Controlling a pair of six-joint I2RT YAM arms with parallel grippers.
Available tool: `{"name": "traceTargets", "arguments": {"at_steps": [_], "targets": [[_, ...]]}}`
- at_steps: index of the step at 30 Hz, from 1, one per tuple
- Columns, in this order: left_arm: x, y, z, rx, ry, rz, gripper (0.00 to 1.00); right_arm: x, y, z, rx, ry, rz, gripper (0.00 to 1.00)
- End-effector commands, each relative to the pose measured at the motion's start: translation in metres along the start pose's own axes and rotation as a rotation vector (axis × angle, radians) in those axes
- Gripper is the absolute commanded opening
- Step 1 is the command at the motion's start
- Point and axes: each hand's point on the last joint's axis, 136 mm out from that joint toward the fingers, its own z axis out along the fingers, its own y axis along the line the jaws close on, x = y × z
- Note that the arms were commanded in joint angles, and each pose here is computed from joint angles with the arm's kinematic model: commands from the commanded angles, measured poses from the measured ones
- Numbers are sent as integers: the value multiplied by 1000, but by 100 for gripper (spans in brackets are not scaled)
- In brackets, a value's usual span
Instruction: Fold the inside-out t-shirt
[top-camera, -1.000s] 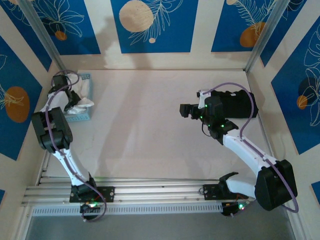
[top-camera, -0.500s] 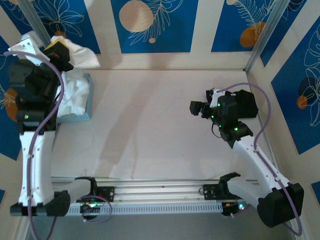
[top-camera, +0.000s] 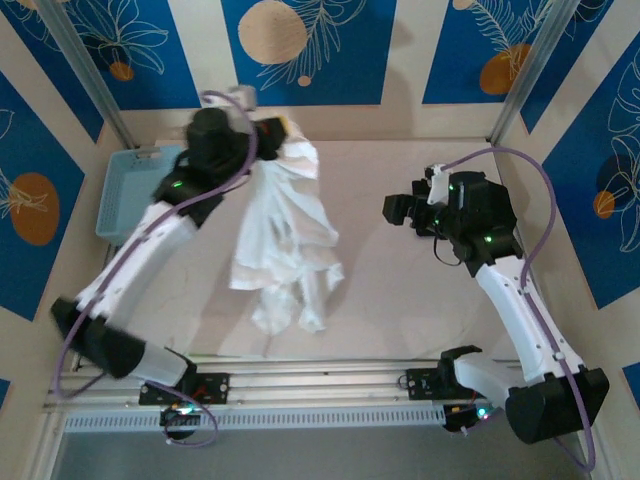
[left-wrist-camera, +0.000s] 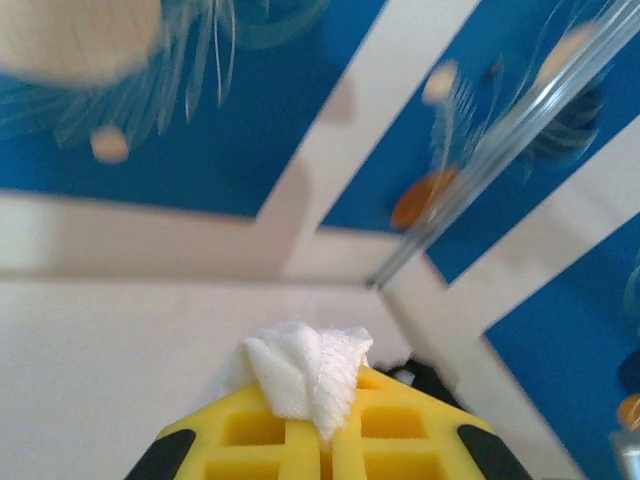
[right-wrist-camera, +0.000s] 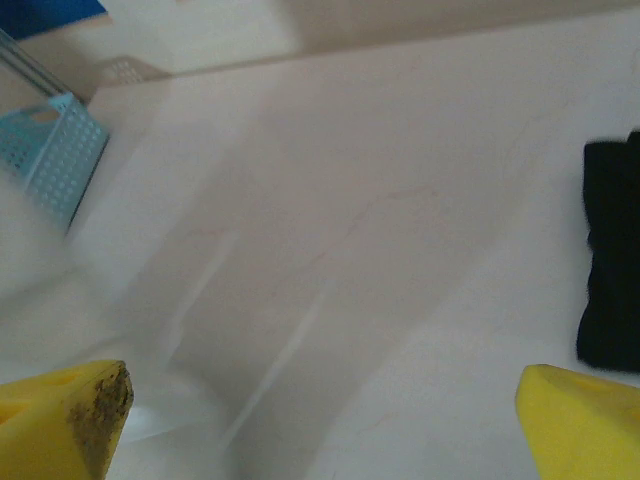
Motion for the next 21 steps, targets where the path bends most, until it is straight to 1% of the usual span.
{"name": "traceTargets", "arguments": {"at_steps": [1,2,3,4,5,7,8,10,11,12,15,18,21], "targets": [[11,-14,39,50,44,-15,10,31,-1,9,-29,96,65,98],[24,-3,55,24,79,-17,25,36,-3,12,-25,104,73,97],[36,7,67,0,109,-2,45,43,-5,15,-20,119,82,97],[46,18,76,-35,144,21,58,49,-7,18,-9,133,89,96],[56,32,82,-88,188,50,67,58,-8,23,0,154,93,95],[76,59,81,-179,276,97,76,75,-8,30,12,197,97,94],[87,72,75,-214,309,119,82,84,-6,34,17,218,94,93],[109,93,55,-277,338,151,91,100,0,43,9,258,90,92],[122,102,43,-292,348,161,94,109,3,49,3,282,85,91],[138,111,30,-304,366,162,95,118,6,56,4,307,78,90],[189,127,5,-298,456,114,94,134,9,80,35,373,51,87],[241,129,3,-233,559,53,88,146,15,109,70,437,9,81],[268,117,13,-167,606,48,80,158,22,135,77,486,-10,74]]}}
